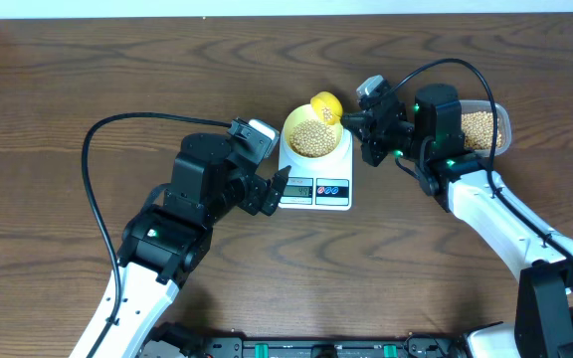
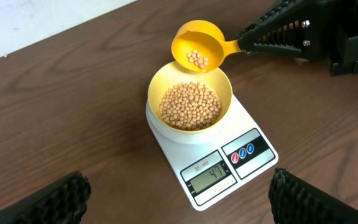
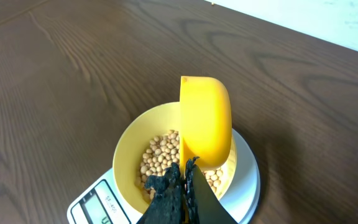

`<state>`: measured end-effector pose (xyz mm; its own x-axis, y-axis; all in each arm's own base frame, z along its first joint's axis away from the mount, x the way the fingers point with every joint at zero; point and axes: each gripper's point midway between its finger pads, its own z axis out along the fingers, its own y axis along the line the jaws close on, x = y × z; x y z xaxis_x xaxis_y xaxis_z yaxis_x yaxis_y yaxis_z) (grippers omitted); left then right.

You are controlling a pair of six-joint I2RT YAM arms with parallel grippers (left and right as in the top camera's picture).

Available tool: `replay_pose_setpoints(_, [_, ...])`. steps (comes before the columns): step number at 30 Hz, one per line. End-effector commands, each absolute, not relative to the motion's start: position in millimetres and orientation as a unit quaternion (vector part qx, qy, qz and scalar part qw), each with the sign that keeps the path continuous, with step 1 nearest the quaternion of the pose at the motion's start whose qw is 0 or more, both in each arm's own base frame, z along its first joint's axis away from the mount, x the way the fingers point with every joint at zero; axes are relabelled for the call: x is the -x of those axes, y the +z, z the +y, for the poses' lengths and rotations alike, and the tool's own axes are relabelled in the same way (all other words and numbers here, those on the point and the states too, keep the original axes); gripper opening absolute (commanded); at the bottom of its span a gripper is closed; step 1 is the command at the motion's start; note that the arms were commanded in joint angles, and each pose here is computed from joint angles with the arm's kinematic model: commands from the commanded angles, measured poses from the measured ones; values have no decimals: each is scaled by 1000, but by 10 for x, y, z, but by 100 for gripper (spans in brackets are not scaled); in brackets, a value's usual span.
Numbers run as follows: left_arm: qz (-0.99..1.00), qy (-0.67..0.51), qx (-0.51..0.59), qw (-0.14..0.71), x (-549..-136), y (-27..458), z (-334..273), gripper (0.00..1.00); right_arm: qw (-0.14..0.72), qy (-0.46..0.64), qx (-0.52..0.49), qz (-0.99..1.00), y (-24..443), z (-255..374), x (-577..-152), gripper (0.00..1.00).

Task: Scoop item into bowl and weigh 50g on scale
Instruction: 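Tilt the scoop over the bowl to add a few soybeans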

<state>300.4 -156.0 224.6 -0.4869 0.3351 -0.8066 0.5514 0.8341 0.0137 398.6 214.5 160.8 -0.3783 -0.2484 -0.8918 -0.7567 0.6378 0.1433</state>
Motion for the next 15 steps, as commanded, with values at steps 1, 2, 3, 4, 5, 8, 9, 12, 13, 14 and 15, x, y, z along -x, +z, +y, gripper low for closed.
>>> replay_pose_setpoints(1, [854, -124, -256, 436, -3000, 2246, -1544, 93, 460, 279, 335, 774, 1636, 2188, -3977, 1])
replay_pose_setpoints(2, [854, -124, -256, 436, -3000, 2246, -1543, 94, 460, 279, 335, 773, 1637, 2189, -3977, 1])
replay_pose_setpoints(3, [854, -124, -256, 436, -3000, 2246, -1543, 94, 460, 279, 335, 774, 1636, 2188, -3977, 1])
replay_pose_setpoints(4, [854, -124, -256, 436, -3000, 2246, -1543, 94, 460, 279, 335, 773, 1637, 2189, -3977, 1])
replay_pose_setpoints(5, [854, -124, -256, 436, -3000, 2246, -1544, 94, 460, 279, 335, 773, 1637, 2189, -3977, 1])
replay_pose_setpoints(8, [854, -124, -256, 436, -3000, 2246, -1543, 94, 460, 279, 335, 774, 1635, 2189, -3976, 1])
replay_pose_setpoints(9, [854, -124, -256, 436, -3000, 2246, -1544, 94, 460, 279, 335, 774, 1637, 2189, -3976, 1])
replay_pose_setpoints(12, [854, -124, -256, 436, -3000, 2246, -1544, 94, 460, 279, 335, 774, 1637, 2189, -3977, 1])
replay_pose_setpoints(13, [854, -124, -256, 436, -3000, 2246, -1543, 94, 460, 279, 335, 774, 1637, 2189, -3976, 1])
replay_pose_setpoints(14, [854, -124, -256, 436, -3000, 2246, -1543, 94, 460, 279, 335, 774, 1635, 2188, -3976, 1])
replay_pose_setpoints(15, [854, -124, -256, 436, -3000, 2246, -1543, 94, 460, 279, 335, 774, 1637, 2189, -3976, 1])
